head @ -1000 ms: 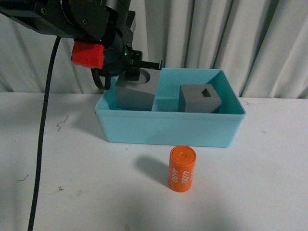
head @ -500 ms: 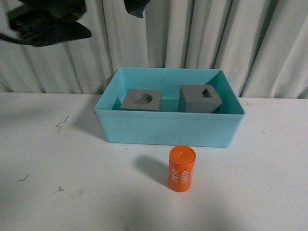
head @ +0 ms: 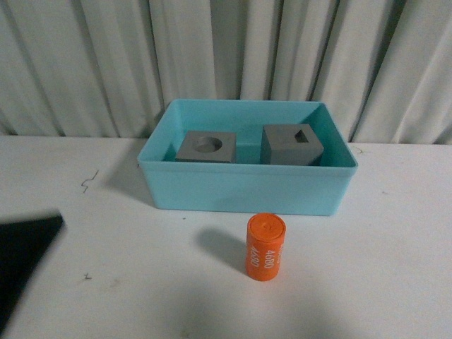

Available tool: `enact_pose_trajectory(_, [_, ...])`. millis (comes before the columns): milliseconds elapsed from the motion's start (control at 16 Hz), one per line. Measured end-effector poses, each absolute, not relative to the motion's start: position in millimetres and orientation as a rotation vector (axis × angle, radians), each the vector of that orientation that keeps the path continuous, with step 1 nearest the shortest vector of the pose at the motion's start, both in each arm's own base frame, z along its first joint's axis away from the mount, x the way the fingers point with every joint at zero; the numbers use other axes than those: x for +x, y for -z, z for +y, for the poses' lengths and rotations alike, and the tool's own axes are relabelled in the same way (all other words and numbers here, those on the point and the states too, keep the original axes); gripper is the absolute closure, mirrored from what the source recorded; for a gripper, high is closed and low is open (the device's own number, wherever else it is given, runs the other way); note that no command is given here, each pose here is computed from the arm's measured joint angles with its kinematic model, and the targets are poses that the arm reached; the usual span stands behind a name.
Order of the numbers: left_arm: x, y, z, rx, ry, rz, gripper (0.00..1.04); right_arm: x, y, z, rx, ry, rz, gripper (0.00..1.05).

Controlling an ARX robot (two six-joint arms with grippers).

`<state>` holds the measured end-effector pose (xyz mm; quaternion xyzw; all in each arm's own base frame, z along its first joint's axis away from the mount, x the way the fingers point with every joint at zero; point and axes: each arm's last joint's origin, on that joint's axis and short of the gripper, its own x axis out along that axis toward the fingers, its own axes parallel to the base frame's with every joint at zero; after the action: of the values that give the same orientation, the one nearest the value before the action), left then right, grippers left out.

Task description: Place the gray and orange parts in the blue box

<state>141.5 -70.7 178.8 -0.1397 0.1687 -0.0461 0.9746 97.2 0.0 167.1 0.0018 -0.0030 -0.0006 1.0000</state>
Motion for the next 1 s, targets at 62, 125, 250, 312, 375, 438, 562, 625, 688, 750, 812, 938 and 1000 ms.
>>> enact_pose_trajectory(62, [139, -179, -61, -0.248, 0.04, 0.205, 0.3, 97, -167, 0, 0.003, 0.002, -0.005, 0.06])
enact_pose_trajectory(125, [136, -178, -50, -0.198, -0.01, 0.094, 0.39, 97, -167, 0, 0.004, 0.003, -0.005, 0.06])
enact_pose_trajectory(250, [131, -180, -40, -0.107, -0.009, 0.015, 0.56, 97, -167, 0, 0.003, 0.001, -0.005, 0.06])
enact_pose_trajectory(312, [128, -182, -35, -0.07, 0.0, 0.0, 0.67, 97, -167, 0, 0.003, 0.0, -0.005, 0.06])
enact_pose_trajectory(375, [126, -179, -28, -0.039, -0.007, 0.006, 0.81, 97, -167, 0, 0.003, 0.001, -0.005, 0.06])
enact_pose_trajectory(438, [124, -176, -24, -0.023, -0.005, 0.012, 0.92, 97, -167, 0, 0.003, 0.001, -0.005, 0.06])
enact_pose_trajectory(562, [119, -170, -17, -0.021, -0.004, -0.017, 1.03, 97, -167, 0, 0.003, 0.0, -0.005, 0.06])
enact_pose_trajectory(625, [118, -169, -14, -0.017, -0.005, -0.004, 1.03, 97, -167, 0, 0.003, 0.0, -0.005, 0.06])
enact_pose_trajectory(688, [117, -169, -13, -0.017, -0.003, -0.002, 1.03, 97, -167, 0, 0.003, 0.001, -0.005, 0.06])
enact_pose_trajectory(750, [115, -170, -11, -0.019, -0.002, -0.015, 1.03, 97, -167, 0, 0.003, 0.001, -0.005, 0.06])
enact_pose_trajectory(812, [113, -170, -4, -0.017, 0.013, -0.008, 1.03, 97, -167, 0, 0.003, 0.0, -0.005, 0.06])
enact_pose_trajectory(938, [111, -170, 1, -0.017, -0.014, -0.011, 1.03, 97, -167, 0, 0.003, 0.0, -0.004, 0.06])
enact_pose_trajectory(1000, [110, -170, 0, -0.017, 0.002, -0.01, 1.03, 97, -167, 0, 0.003, 0.0, -0.006, 0.06])
